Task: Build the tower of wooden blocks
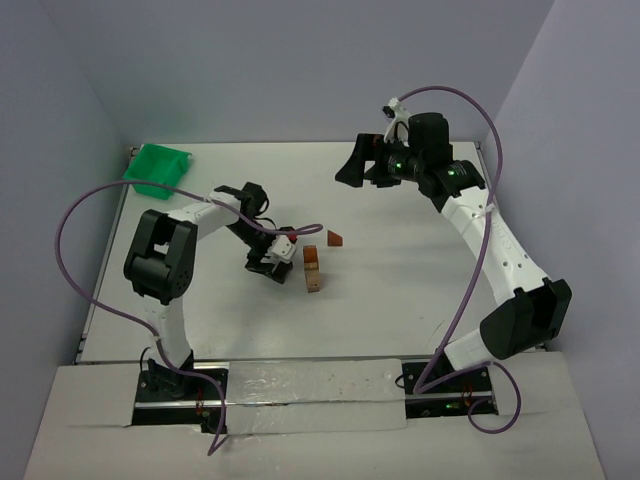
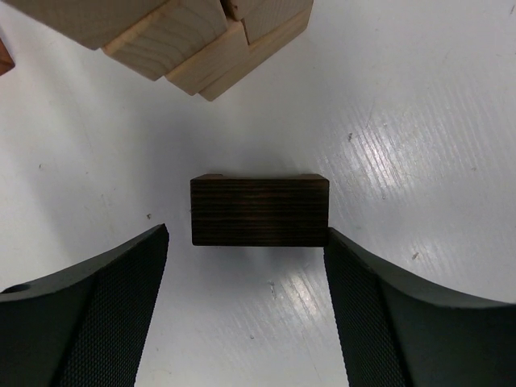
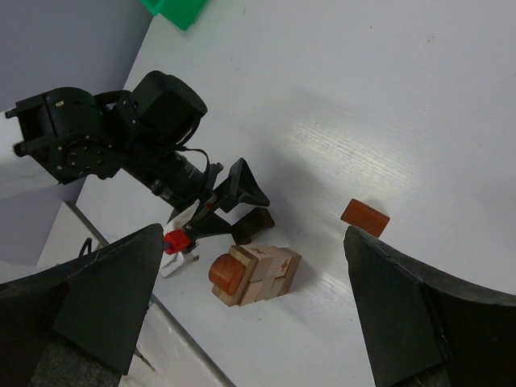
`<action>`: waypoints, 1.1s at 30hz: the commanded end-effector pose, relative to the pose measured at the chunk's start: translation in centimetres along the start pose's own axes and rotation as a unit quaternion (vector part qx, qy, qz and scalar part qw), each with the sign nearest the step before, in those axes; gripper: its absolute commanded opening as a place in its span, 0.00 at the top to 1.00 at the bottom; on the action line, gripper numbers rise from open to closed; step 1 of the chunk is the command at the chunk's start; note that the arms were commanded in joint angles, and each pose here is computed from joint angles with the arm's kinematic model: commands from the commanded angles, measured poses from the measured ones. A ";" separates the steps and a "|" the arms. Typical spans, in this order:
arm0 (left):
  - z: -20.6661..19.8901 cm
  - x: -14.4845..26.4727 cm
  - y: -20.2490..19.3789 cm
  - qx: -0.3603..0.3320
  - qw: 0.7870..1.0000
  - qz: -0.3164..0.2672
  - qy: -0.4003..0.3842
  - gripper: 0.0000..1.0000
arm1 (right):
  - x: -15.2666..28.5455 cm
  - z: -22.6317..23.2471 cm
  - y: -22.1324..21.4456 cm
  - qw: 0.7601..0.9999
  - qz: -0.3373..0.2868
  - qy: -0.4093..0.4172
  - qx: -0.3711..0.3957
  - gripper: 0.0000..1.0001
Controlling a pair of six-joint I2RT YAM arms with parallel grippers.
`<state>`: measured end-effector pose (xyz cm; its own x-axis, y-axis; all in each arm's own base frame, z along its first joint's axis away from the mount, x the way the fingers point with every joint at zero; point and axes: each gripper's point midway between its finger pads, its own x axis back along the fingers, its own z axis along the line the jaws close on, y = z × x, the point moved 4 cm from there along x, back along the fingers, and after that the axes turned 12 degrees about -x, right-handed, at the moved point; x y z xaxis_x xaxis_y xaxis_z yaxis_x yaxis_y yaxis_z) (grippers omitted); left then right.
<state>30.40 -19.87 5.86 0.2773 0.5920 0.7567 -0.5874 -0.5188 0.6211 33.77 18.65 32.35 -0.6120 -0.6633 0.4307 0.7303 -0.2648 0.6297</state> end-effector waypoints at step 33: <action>-2.4 6.3 7.3 0.071 0.993 -0.017 0.089 0.87 | 1.5 0.7 0.6 0.999 -0.018 0.028 -0.003 0.00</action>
<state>27.00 -18.55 10.51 0.1898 0.6413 0.7435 -0.5042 -0.5861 0.6342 33.98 18.24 31.26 -0.5923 -0.6698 0.4479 0.7573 -0.2728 0.5934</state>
